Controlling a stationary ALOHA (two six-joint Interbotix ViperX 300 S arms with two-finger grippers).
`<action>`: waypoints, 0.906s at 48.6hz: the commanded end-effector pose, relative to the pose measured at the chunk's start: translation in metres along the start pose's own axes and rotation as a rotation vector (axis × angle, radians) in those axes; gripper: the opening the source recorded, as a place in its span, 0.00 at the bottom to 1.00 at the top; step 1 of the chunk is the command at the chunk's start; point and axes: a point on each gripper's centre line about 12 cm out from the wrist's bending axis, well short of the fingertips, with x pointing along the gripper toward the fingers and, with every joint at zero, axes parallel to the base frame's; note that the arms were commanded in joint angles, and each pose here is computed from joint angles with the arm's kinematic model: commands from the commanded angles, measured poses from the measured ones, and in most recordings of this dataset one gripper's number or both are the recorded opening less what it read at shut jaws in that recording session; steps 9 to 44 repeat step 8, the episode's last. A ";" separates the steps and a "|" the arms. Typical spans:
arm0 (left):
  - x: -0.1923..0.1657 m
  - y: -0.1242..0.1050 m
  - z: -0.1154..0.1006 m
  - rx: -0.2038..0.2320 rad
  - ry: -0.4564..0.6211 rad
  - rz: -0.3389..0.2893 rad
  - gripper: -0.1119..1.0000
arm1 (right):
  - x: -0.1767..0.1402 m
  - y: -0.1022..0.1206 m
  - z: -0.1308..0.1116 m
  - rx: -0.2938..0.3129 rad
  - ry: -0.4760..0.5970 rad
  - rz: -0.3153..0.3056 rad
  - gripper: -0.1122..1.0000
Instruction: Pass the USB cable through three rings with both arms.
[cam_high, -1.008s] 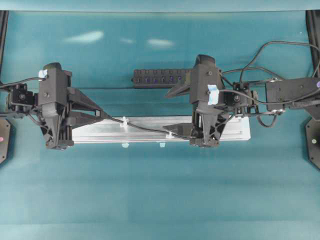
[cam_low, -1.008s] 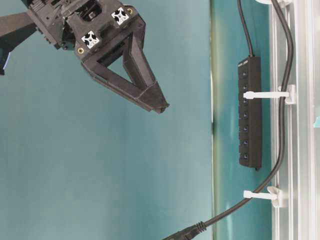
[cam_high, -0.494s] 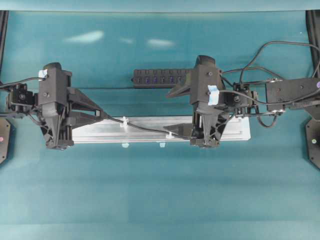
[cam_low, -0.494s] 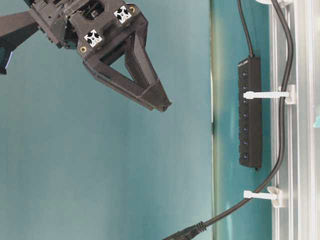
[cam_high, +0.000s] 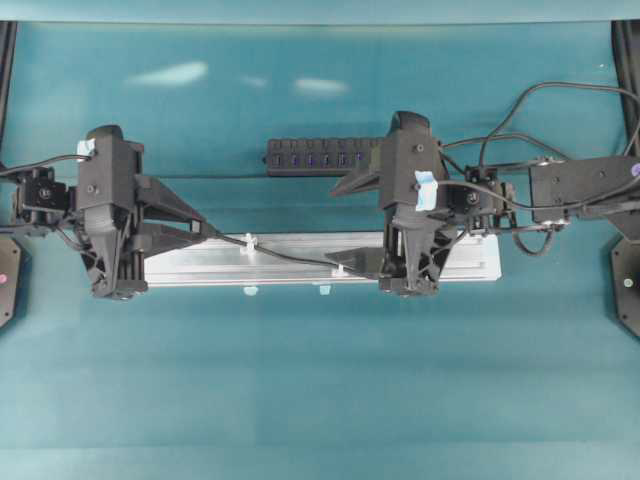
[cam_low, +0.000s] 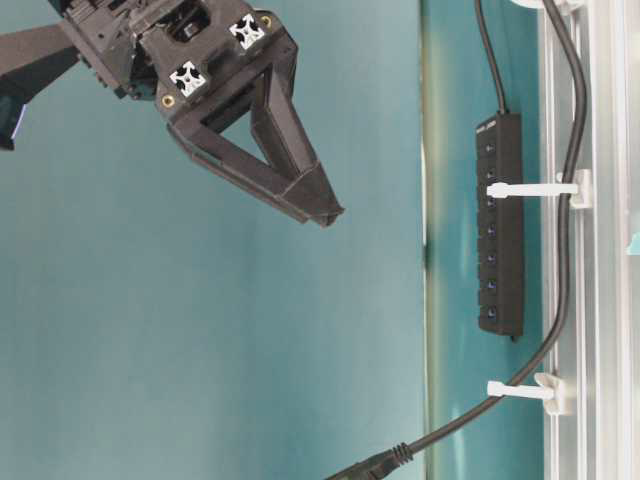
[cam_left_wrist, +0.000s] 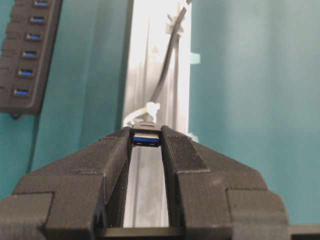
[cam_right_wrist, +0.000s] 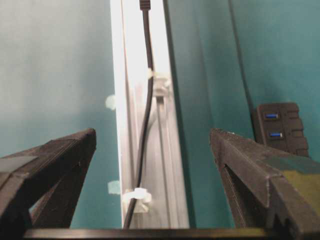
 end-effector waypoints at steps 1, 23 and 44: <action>-0.001 -0.001 0.009 0.000 -0.026 -0.002 0.30 | -0.002 0.001 0.005 0.012 -0.023 0.005 0.93; -0.001 -0.001 0.009 -0.001 -0.026 -0.002 0.30 | -0.002 0.001 0.005 0.011 -0.023 0.005 0.93; -0.001 -0.001 0.009 -0.001 -0.026 -0.002 0.30 | -0.002 0.001 0.005 0.011 -0.023 0.005 0.93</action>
